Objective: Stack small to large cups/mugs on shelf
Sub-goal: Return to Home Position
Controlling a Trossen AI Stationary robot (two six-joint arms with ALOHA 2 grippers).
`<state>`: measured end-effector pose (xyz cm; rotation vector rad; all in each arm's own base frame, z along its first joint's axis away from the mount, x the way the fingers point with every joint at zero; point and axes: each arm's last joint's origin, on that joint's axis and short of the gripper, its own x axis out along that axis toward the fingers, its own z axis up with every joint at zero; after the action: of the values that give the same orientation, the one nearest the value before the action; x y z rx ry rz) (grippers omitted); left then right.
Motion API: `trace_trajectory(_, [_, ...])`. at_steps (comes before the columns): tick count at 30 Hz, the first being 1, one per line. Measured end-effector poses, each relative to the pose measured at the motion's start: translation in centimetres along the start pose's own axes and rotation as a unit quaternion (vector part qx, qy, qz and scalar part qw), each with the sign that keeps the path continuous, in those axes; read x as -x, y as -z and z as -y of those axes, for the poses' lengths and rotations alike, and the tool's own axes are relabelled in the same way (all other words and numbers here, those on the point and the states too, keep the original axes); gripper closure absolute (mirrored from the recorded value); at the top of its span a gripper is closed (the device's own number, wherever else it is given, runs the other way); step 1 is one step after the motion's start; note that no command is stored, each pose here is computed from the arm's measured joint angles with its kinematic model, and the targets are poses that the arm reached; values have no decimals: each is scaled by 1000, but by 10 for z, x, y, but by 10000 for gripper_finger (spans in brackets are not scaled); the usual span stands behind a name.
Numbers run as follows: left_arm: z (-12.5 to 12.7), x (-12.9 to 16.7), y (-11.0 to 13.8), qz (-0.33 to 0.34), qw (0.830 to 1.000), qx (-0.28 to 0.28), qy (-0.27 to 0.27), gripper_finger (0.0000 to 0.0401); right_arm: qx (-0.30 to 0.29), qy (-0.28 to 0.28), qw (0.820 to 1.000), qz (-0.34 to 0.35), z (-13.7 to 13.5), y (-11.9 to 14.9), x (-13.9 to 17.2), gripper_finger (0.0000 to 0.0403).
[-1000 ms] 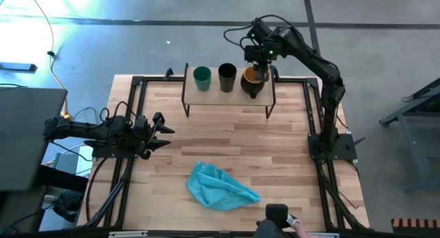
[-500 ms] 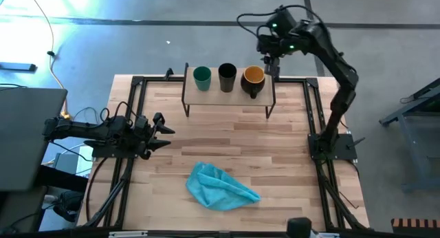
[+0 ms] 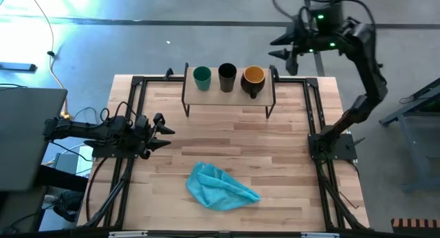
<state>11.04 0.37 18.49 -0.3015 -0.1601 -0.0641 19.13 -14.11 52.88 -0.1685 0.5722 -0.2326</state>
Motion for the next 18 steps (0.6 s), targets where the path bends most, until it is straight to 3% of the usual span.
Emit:
trace_trajectory(4, [0, 0, 0, 0, 1000, 2, 0, 190, -31, 18, 999, 30, -6, -1, 26, 245])
trace_trajectory(9, [0, 0, 0, 1, 1000, 4, 0, 190, -27, 26, 998, 56, -16, 0, 52, 245])
trace_trajectory(18, [0, 0, 0, 1, 1000, 14, 1, 190, -19, -20, 992, 121, -37, 3, 93, 245])
